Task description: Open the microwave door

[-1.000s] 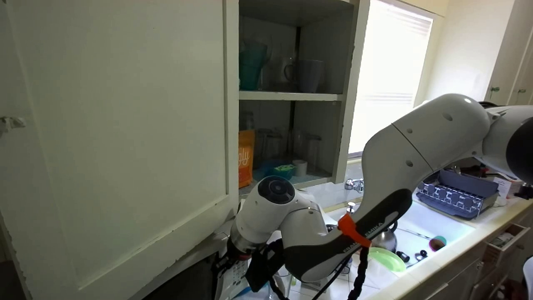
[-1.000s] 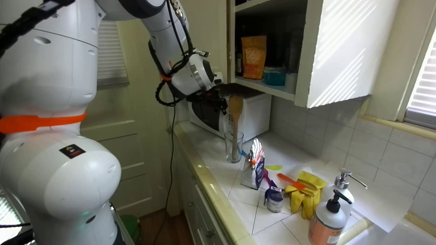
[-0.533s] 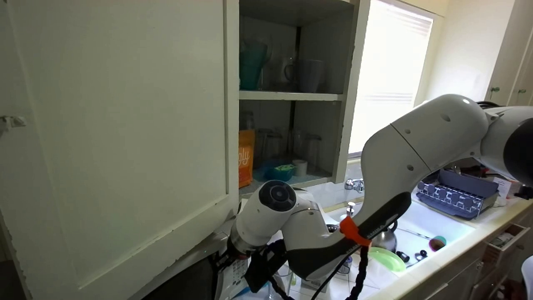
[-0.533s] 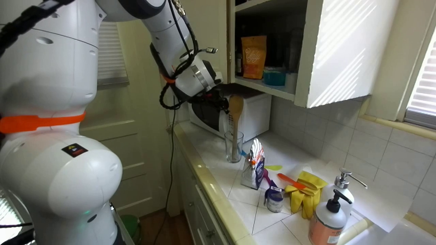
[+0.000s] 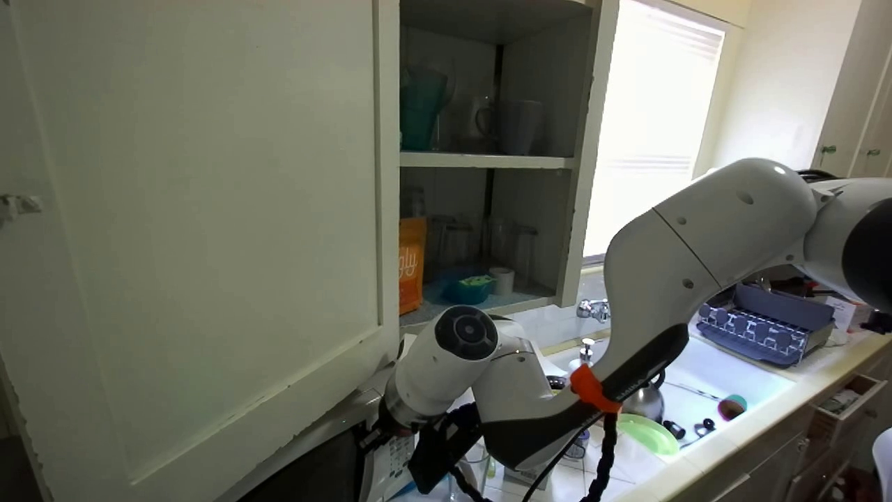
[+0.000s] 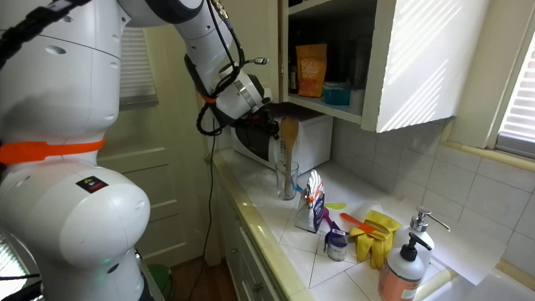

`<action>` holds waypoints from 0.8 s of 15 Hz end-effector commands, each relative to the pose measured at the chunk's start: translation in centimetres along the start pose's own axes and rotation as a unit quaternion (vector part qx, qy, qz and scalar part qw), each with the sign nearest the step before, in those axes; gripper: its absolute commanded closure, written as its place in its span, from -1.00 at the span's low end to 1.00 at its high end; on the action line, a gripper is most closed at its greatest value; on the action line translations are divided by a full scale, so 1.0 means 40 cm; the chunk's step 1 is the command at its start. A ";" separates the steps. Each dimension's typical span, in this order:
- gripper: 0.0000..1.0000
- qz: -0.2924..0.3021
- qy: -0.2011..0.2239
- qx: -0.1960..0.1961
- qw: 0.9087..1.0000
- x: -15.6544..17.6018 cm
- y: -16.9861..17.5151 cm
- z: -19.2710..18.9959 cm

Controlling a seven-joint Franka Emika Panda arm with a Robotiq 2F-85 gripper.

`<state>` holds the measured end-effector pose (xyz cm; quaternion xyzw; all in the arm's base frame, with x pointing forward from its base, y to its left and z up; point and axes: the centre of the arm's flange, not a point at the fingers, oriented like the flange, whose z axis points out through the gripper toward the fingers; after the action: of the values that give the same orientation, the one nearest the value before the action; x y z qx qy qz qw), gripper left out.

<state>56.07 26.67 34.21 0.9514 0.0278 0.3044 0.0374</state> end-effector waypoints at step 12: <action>0.75 0.032 -0.120 0.101 0.987 -0.021 -0.009 -0.023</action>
<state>57.37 24.68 34.81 0.9735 0.0079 0.2253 -0.0394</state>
